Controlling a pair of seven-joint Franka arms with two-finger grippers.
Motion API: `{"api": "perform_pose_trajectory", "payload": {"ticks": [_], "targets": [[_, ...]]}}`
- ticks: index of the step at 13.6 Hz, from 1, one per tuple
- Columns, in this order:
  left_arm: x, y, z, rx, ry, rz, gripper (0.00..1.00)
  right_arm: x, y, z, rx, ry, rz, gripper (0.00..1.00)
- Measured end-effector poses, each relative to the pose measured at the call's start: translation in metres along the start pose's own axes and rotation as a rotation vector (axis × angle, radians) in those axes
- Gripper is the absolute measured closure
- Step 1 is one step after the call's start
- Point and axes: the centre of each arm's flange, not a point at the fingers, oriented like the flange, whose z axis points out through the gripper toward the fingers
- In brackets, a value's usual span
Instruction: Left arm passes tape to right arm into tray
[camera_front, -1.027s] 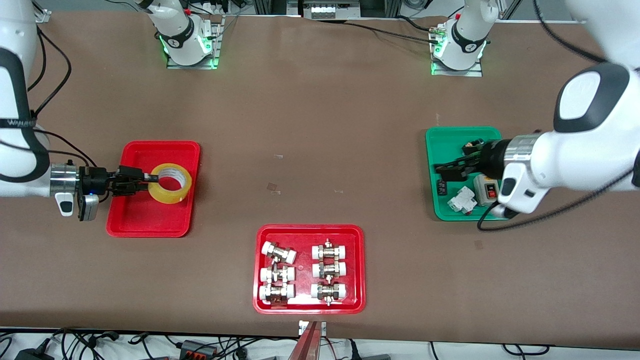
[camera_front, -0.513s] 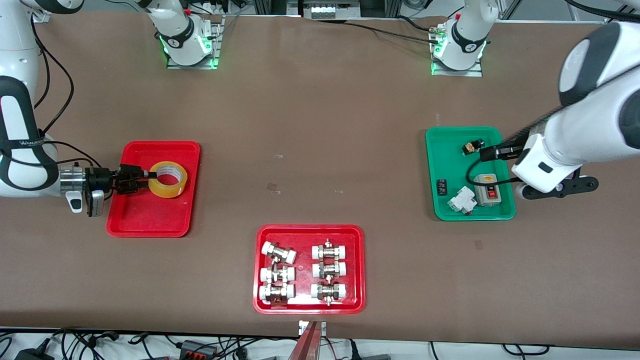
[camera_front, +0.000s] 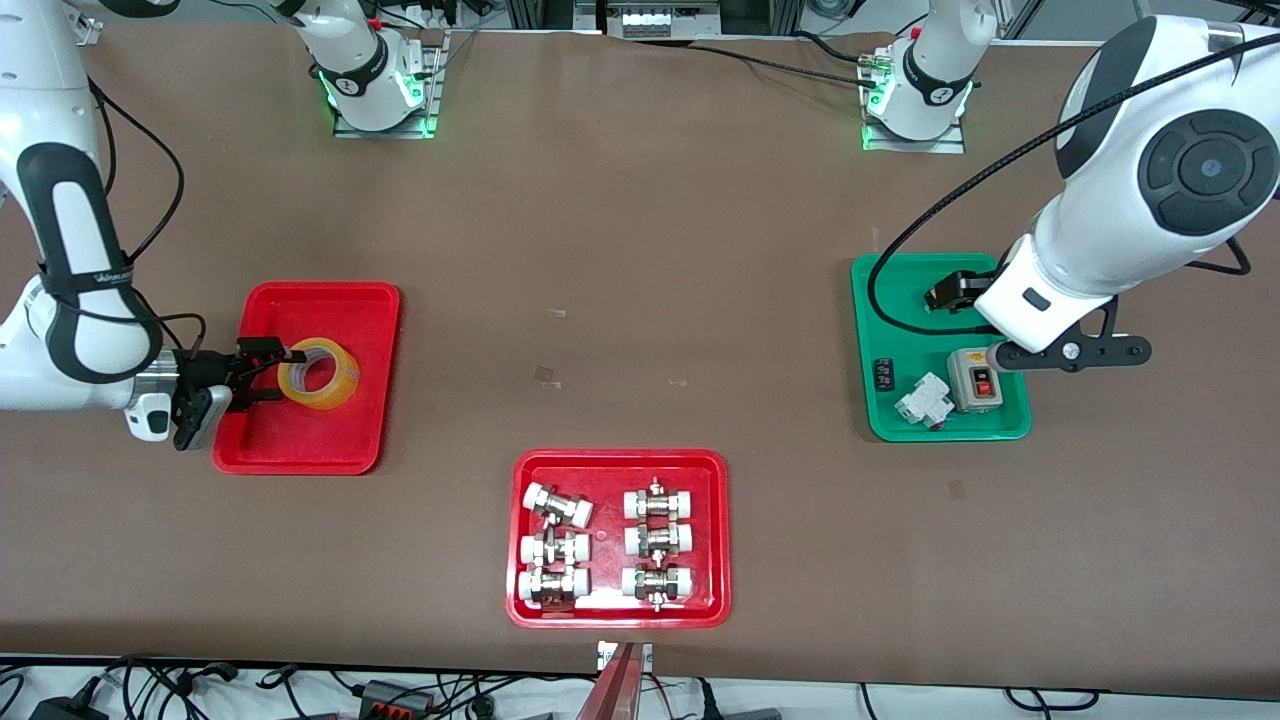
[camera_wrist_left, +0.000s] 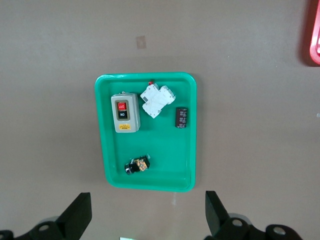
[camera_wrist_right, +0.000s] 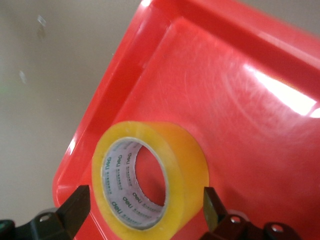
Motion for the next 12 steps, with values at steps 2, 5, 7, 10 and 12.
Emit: {"api": "perform_pose_trajectory", "payload": {"ticks": [2,5,7,10,12], "targets": [[-0.010,-0.006,0.008,-0.006,0.016,0.003,0.00,0.031,-0.036,-0.032,-0.127,-0.078,0.024,0.00],[-0.021,-0.007,0.009,0.001,0.029,0.046,0.00,0.074,-0.120,-0.088,-0.296,-0.129,0.136,0.00],[-0.018,-0.016,0.010,-0.003,0.038,0.068,0.00,0.088,-0.176,-0.120,-0.371,-0.131,0.249,0.00],[-0.015,-0.026,0.014,-0.008,0.039,0.066,0.00,0.088,-0.247,-0.164,-0.435,-0.093,0.429,0.00],[-0.015,-0.027,0.018,-0.007,0.039,0.078,0.00,0.076,-0.290,-0.194,-0.457,-0.072,0.527,0.00]]}}
